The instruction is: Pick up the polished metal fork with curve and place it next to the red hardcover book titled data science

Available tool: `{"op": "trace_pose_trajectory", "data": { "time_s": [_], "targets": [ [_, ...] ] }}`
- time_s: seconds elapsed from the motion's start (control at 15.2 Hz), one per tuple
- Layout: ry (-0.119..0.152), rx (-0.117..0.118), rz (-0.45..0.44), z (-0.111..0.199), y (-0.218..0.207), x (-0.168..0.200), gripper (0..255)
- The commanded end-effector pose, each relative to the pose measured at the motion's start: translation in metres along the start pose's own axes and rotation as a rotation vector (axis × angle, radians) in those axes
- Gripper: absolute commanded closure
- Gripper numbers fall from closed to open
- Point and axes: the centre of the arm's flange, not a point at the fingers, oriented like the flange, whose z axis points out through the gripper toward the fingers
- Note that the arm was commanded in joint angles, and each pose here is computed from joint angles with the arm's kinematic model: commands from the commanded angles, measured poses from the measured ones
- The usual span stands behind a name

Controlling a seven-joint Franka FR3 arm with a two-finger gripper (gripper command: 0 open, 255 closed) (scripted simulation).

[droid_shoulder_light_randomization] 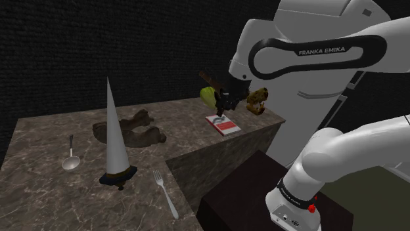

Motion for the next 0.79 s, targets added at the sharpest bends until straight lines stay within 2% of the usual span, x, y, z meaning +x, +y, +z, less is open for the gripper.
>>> {"op": "trace_pose_trajectory", "data": {
  "time_s": [0.0, 0.73],
  "targets": [
    [0.001, 0.002, 0.017, 0.020, -0.017, 0.003, 0],
    [-0.007, 0.012, 0.102, 0.135, -0.101, 0.021, 0]
  ]
}}
